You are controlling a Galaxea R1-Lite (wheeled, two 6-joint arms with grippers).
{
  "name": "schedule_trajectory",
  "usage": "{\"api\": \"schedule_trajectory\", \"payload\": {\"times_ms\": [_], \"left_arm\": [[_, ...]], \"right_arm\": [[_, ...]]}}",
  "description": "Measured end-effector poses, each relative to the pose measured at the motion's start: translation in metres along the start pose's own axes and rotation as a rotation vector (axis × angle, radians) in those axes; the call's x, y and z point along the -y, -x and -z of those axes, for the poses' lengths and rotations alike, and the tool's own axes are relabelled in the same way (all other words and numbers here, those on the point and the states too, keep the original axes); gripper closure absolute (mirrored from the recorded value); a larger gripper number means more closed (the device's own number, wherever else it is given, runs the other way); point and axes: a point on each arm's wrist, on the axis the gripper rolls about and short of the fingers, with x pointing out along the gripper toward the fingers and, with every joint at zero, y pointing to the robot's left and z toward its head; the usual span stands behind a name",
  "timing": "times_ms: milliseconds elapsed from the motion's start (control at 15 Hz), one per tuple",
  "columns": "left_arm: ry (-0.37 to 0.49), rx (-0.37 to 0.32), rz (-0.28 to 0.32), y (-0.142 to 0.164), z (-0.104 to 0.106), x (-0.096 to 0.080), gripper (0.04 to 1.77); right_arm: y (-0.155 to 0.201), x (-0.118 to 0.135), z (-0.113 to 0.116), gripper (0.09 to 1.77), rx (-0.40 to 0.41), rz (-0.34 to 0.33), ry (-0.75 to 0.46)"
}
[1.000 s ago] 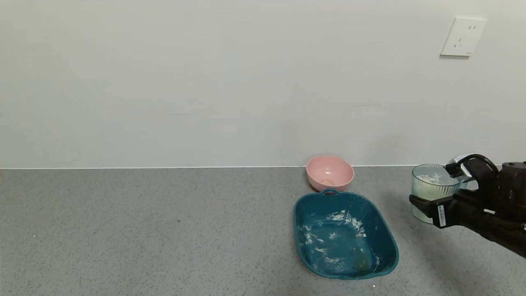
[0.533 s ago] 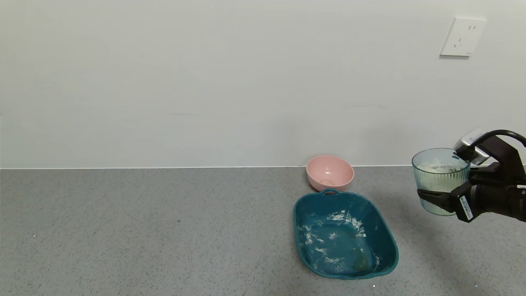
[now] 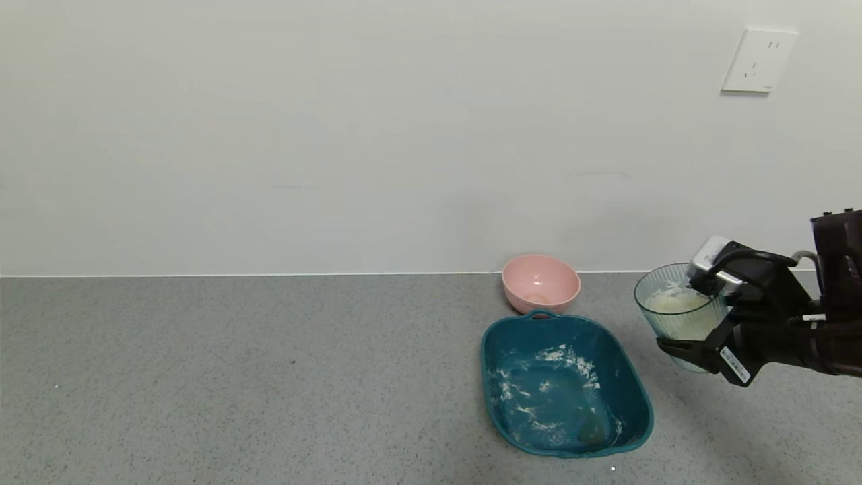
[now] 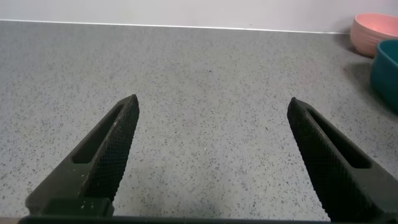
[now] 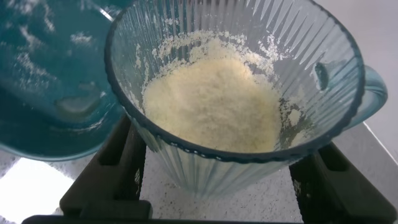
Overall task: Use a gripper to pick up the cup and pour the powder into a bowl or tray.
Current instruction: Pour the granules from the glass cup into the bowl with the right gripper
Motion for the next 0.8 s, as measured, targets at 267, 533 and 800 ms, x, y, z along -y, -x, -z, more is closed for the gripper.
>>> {"api": "schedule_trajectory", "payload": {"times_ms": [267,533,800], "left_arm": [[0.000,0.000,0.000,0.000,0.000,0.000,0.09],[0.000,0.000,0.000,0.000,0.000,0.000,0.09],[0.000,0.000,0.000,0.000,0.000,0.000,0.09]], "right_arm": [[-0.009,-0.012,-0.007,0.52,-0.095,-0.073,0.095],[-0.014,-0.019,-0.018,0.52,-0.195,-0.088,0.189],[-0.020,-0.021,-0.030,0.52,-0.269,-0.081,0.275]]}}
